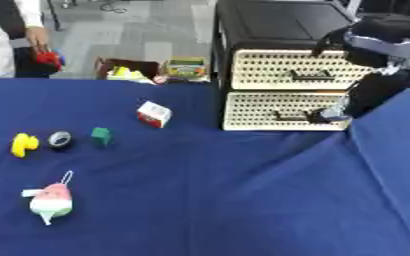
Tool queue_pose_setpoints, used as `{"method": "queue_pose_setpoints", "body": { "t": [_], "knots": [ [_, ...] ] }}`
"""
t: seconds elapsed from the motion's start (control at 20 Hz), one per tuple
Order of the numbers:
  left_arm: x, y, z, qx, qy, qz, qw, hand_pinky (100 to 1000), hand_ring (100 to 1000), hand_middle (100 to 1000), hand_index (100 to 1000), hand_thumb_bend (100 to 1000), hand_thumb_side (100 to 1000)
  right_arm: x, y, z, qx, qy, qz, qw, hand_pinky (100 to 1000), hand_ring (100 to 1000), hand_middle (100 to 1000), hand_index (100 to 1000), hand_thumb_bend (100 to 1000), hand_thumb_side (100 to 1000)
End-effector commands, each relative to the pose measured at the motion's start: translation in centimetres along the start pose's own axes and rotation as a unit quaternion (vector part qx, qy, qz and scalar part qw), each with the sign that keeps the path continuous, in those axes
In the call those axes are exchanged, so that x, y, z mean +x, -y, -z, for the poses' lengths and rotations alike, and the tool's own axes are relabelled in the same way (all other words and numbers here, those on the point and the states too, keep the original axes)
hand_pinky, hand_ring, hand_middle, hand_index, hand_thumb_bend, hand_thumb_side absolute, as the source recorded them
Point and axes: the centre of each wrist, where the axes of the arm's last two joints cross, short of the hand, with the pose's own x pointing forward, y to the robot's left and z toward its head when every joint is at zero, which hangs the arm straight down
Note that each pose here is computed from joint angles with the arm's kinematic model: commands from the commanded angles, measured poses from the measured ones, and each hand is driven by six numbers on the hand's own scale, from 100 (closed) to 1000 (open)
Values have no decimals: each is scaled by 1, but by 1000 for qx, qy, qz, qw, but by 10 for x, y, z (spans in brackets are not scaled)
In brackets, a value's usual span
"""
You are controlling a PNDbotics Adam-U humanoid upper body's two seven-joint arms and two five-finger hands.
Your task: Pick up objects from table and place into drawer.
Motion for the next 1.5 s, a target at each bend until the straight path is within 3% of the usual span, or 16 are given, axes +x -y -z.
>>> {"method": "queue_pose_setpoints", "body": {
  "t": [0.05,0.6,0.85,1.5],
  "knots": [
    [9,-3,5,0,19,2,1000,419,494,547,820,186,704,-7,8,6,54,-58,44,996,100,100,100,876,632,383],
    [7,-4,4,5,17,-2,1000,418,491,546,821,180,704,-18,-4,32,84,-91,52,991,100,100,100,875,635,388],
    [6,-5,3,6,15,-3,1000,415,490,546,821,180,704,-27,-7,44,82,-126,40,988,100,100,100,877,636,392],
    [4,-6,1,10,10,-5,1000,412,487,544,820,178,704,-40,-7,57,84,-161,48,982,100,100,100,877,640,400]
  ]
}}
